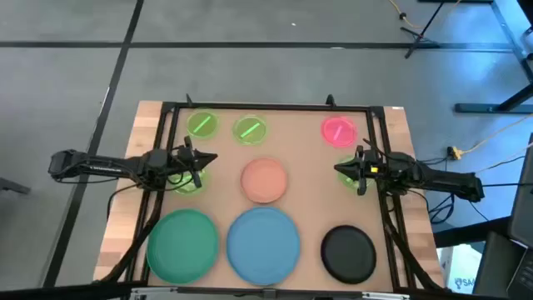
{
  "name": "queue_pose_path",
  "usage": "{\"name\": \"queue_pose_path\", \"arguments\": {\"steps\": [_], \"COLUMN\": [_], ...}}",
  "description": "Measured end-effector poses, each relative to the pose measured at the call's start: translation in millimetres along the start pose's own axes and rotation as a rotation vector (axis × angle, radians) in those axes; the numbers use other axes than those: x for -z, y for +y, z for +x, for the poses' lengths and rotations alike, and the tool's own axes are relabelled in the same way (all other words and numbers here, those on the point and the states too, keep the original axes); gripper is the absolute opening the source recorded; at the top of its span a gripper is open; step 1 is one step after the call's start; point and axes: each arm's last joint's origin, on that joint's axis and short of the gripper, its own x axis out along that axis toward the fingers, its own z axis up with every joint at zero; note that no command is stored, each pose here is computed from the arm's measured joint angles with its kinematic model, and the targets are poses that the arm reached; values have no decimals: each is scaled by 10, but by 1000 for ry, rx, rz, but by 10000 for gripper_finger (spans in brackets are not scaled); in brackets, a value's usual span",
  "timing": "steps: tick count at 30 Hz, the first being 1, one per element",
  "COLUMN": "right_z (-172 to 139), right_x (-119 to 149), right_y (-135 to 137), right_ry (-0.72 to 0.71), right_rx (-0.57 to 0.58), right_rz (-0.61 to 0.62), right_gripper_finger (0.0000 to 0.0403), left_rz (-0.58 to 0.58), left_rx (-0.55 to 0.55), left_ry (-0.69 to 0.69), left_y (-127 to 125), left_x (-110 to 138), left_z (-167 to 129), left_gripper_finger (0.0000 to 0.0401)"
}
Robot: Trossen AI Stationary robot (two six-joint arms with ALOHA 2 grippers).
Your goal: Stack plastic plates
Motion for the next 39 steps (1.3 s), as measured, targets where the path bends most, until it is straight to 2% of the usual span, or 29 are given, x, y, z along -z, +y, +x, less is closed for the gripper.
{"name": "queue_pose_path", "arguments": {"steps": [35, 39], "right_z": [0, 0], "right_x": [-1, 0], "right_y": [0, 0], "right_ry": [0, 0], "right_rx": [0, 0], "right_rz": [0, 0], "right_gripper_finger": [16, 16], "left_rz": [5, -64], "left_rx": [0, 2], "left_ry": [-20, -47], "left_y": [-1, -1], "left_x": [-20, -46], "left_z": [0, -1], "left_gripper_finger": [4, 4]}}
